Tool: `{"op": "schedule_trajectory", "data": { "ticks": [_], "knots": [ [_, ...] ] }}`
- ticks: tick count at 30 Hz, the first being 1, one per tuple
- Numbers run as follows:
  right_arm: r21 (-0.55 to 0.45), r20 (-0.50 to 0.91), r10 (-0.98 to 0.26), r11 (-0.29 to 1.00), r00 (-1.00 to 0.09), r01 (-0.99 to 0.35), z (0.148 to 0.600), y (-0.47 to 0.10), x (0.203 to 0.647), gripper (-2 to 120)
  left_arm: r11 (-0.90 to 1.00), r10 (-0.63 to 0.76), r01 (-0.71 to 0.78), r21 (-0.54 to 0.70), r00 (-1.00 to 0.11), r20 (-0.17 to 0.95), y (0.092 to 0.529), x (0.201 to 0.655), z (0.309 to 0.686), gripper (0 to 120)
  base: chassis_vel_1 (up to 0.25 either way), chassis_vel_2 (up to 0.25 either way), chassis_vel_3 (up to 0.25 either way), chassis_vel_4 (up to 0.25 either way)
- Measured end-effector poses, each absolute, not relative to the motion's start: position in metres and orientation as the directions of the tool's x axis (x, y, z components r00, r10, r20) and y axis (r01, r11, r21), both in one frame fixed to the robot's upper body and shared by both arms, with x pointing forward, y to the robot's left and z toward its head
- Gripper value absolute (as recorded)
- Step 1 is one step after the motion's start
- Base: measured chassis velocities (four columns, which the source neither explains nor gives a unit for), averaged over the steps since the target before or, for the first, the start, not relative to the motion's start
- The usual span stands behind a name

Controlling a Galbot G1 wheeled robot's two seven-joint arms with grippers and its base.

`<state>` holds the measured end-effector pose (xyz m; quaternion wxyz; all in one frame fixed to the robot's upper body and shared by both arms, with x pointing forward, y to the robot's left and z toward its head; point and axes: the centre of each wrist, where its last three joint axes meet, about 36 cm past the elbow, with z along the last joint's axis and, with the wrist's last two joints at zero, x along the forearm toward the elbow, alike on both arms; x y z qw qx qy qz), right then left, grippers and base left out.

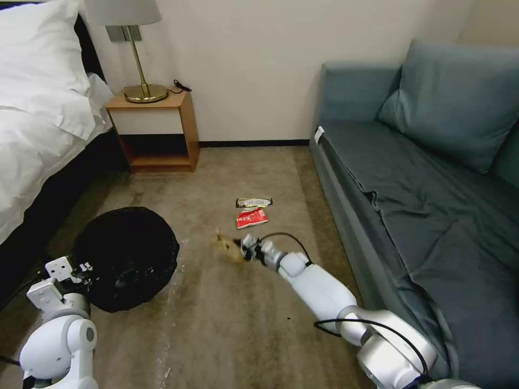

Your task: Pick up the trash bin, then pick up the garbage on the floor and place it into the trash bin.

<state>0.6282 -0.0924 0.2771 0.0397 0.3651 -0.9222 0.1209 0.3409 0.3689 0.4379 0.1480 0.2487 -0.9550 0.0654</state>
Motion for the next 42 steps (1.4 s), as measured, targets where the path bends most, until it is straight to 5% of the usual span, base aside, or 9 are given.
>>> {"op": "schedule_trajectory", "data": {
  "ticks": [10,21,30,42],
  "knots": [
    [-0.077,-0.083,-0.627,0.779,-0.775,-0.622,0.358,-0.057,0.644,0,0.872,-0.448,-0.487,-0.059,-0.839,0.308,0.365,0.349,0.444,1,0.000,0.000,0.000,0.000],
    [-0.010,-0.260,-0.716,0.672,-0.647,-0.740,0.441,0.036,0.572,0,0.871,-0.448,-0.487,-0.062,-0.840,0.306,0.363,0.353,0.445,1,0.000,0.000,0.000,0.000],
    [-0.020,-0.237,-0.813,0.551,-0.531,-0.834,0.435,0.081,0.506,0,0.870,-0.447,-0.488,-0.063,-0.838,0.314,0.360,0.350,0.442,1,0.000,0.000,0.000,0.000],
    [-0.038,-0.165,-0.844,0.522,-0.510,-0.852,0.400,0.096,0.487,0,0.869,-0.447,-0.490,-0.067,-0.837,0.315,0.356,0.349,0.440,1,0.000,0.000,0.000,0.000]
  ]
}}
